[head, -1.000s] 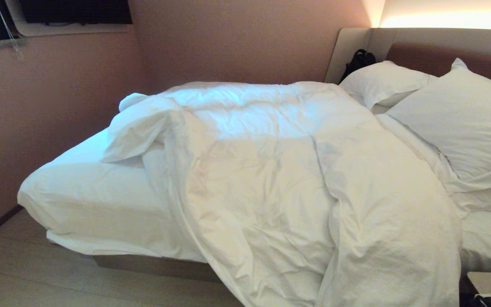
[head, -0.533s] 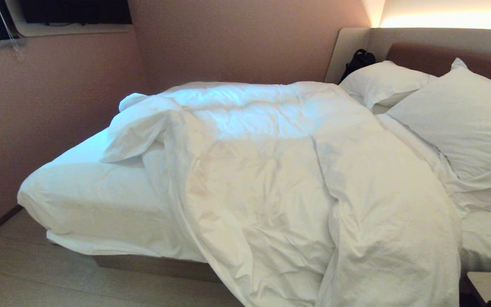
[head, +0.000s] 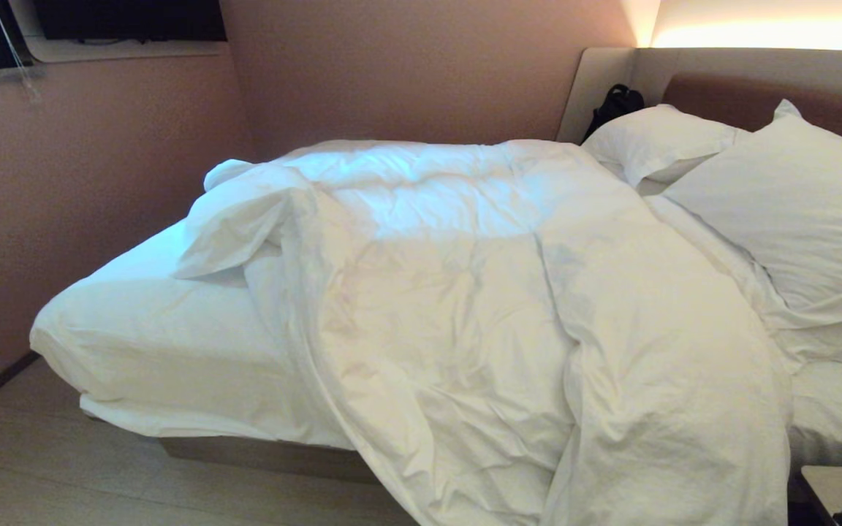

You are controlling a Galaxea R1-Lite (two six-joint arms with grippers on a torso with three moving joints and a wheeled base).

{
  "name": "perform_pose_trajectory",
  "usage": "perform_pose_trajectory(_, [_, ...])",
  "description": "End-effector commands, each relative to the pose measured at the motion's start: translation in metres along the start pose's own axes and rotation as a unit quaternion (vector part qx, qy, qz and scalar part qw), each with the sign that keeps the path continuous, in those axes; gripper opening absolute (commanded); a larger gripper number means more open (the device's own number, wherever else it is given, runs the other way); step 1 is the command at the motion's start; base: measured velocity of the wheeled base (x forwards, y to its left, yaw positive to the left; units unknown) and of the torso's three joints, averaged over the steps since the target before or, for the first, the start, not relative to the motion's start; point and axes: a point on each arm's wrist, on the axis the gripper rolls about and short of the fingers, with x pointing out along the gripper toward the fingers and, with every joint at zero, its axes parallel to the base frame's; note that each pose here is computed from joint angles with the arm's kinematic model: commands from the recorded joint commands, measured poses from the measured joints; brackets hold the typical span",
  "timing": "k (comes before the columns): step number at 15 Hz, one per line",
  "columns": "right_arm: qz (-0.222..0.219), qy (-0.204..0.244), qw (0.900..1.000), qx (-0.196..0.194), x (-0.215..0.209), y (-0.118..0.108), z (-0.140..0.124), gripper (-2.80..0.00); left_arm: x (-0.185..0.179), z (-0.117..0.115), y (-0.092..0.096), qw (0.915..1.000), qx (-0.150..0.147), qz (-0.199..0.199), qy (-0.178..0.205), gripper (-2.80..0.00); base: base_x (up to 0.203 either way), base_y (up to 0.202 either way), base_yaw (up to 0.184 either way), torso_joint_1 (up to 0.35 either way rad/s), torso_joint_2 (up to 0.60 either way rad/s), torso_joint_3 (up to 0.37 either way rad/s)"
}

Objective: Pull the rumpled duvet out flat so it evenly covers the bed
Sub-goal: Flatten the corners of the folded blanket

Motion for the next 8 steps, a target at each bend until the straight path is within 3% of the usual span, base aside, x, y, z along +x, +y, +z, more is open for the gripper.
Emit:
perform_pose_trajectory(1, [0.074, -0.051, 0.996, -0.019, 0.0, 0.01, 0.006, -2.8, 0.0, 0.0, 0.0, 1.0, 0.0, 0.0, 0.0, -2.8, 0.0, 0.0, 0.0, 0.0, 0.0, 0.0])
perform_pose_trajectory(3, [0.105, -0.054, 0.993, -0.028, -0.001, 0.018, 0.007, -2.8, 0.0, 0.0, 0.0, 1.0, 0.0, 0.0, -0.001, -2.8, 0.0, 0.0, 0.0, 0.0, 0.0, 0.0])
perform_pose_trajectory(4, [0.115, -0.058, 0.991, -0.031, 0.0, 0.02, 0.007, 0.0, 0.0, 0.0, 0.0, 1.0, 0.0, 0.0, 0.0, -2.8, 0.0, 0.0, 0.0, 0.0, 0.0, 0.0])
perform_pose_trajectory(8, [0.128, -0.063, 0.989, -0.038, 0.0, 0.024, 0.01, 0.0, 0.0, 0.0, 0.0, 1.0, 0.0, 0.0, 0.0, -2.8, 0.0, 0.0, 0.0, 0.0, 0.0, 0.0])
